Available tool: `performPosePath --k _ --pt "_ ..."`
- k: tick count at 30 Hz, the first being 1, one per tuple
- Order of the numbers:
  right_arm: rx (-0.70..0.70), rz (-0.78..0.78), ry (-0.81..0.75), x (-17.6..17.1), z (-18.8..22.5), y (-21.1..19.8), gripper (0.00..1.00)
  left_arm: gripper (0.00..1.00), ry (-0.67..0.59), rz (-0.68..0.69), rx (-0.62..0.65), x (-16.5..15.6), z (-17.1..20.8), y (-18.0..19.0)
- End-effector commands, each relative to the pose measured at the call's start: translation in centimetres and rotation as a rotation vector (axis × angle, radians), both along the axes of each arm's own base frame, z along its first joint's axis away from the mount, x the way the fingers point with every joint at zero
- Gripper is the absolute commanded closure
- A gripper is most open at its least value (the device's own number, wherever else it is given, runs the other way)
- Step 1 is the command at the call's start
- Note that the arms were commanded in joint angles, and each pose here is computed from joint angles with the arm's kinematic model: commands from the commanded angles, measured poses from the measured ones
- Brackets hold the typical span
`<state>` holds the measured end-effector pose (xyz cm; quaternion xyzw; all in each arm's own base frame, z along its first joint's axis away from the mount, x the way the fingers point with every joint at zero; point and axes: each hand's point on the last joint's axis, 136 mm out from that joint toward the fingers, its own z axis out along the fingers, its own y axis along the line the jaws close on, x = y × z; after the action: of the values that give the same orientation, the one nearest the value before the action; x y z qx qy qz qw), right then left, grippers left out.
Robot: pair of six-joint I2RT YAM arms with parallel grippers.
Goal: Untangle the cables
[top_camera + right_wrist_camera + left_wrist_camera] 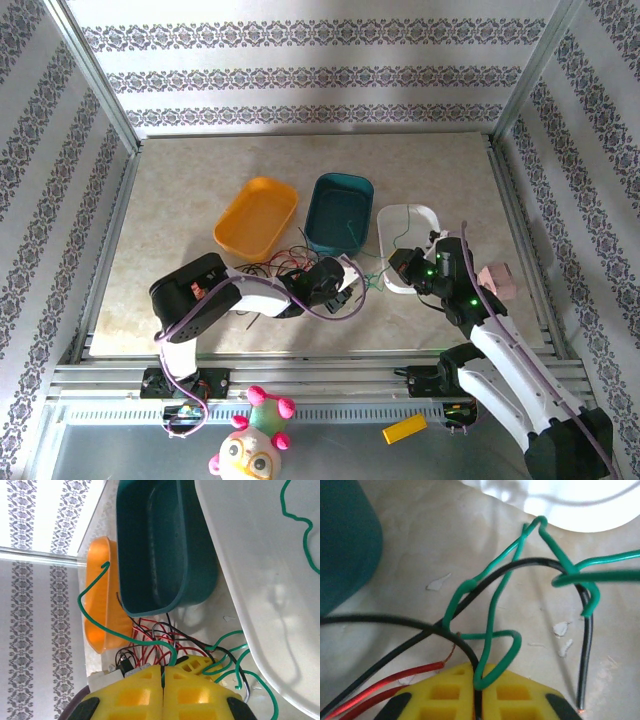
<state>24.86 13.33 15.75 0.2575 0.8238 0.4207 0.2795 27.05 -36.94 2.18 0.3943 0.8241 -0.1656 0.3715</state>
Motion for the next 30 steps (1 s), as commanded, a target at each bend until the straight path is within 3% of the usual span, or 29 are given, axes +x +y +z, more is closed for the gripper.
performPosePath --k 1,10,15,30 --pt "0.058 -0.002 0.016 -0.3 0.5 -0.1 1.00 1.00 0.005 0.063 -0.072 1.2 0.3 -0.6" --pt "0.097 -0.041 0.046 -0.8 1.6 -1.9 1.00 1.00 0.108 0.241 -0.173 2.4 -0.6 2.6" --pt "0.043 -0.064 0.075 -1.3 1.6 -3.1 1.00 1.00 0.136 0.340 -0.191 2.6 -1.4 5.5" --pt "-0.157 -0.176 0.052 -2.4 5.3 -7.5 1.00 1.00 0.150 0.464 -0.146 1.0 -3.2 10.6"
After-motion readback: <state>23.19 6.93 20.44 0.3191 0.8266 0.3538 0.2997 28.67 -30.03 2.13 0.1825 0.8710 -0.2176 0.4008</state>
